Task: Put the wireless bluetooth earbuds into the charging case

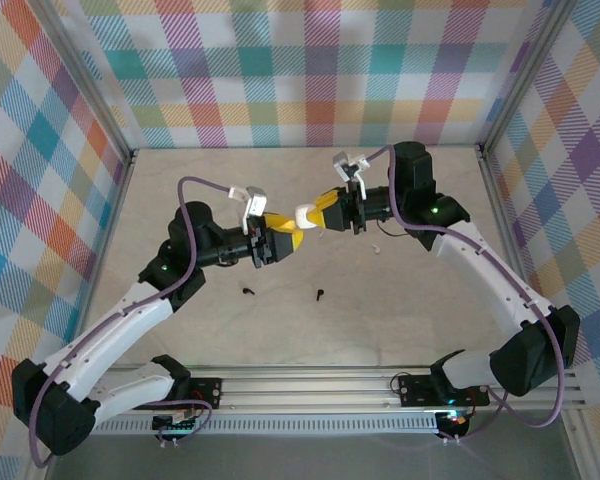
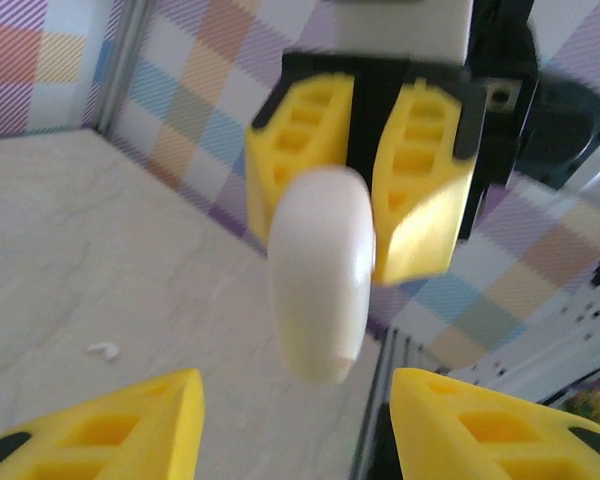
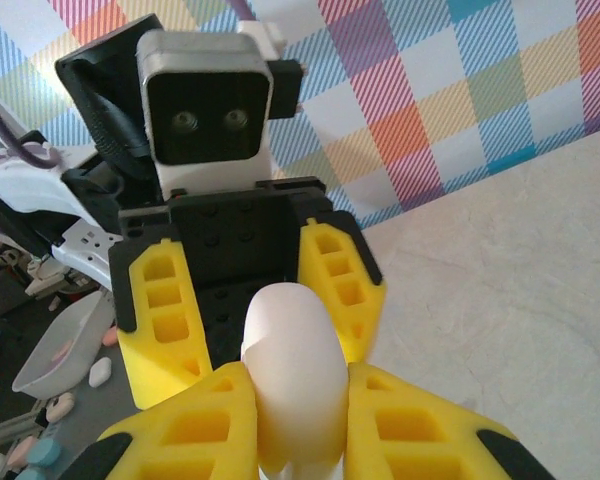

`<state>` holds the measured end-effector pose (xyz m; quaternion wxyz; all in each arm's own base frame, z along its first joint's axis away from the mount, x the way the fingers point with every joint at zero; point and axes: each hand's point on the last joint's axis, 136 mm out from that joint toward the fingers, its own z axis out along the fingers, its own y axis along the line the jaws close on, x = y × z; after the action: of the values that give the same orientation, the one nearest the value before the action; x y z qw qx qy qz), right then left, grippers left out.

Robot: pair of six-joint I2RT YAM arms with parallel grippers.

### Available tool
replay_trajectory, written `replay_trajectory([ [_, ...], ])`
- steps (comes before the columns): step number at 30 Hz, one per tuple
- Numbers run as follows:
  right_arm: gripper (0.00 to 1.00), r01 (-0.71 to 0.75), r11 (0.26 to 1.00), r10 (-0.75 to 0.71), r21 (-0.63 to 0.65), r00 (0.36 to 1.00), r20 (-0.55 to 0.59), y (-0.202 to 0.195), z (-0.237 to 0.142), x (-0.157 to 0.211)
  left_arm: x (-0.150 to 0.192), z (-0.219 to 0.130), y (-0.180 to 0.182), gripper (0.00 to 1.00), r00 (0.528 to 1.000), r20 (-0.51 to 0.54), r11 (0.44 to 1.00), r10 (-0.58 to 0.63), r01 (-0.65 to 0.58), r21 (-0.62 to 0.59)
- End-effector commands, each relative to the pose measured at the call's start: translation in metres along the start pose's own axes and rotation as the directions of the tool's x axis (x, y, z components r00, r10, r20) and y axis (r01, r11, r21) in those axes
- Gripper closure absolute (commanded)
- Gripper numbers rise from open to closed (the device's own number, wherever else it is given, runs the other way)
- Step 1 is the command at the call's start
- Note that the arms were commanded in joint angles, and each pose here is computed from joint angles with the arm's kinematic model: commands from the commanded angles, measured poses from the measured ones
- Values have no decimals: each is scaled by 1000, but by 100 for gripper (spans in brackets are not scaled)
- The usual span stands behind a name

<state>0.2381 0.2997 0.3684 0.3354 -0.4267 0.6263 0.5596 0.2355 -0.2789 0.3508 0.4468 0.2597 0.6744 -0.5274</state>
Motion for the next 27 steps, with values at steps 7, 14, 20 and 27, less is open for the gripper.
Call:
replay_trajectory([
  [7,81,52,997,-49,-55,997,63,29,-10,-15,-35,0,-24,55,992,129,987,-3,-18,161],
  [14,82,55,998,-52,-27,996,79,29,-12,-20,-30,3,-23,54,993,113,985,-15,-5,174],
  [20,82,22,999,-19,-34,997,74,26,-10,-18,-30,8,-24,57,995,102,981,-21,1,194],
  [27,82,9,999,-6,-43,997,80,26,-10,-21,-31,11,-25,61,995,97,980,-18,-2,200],
])
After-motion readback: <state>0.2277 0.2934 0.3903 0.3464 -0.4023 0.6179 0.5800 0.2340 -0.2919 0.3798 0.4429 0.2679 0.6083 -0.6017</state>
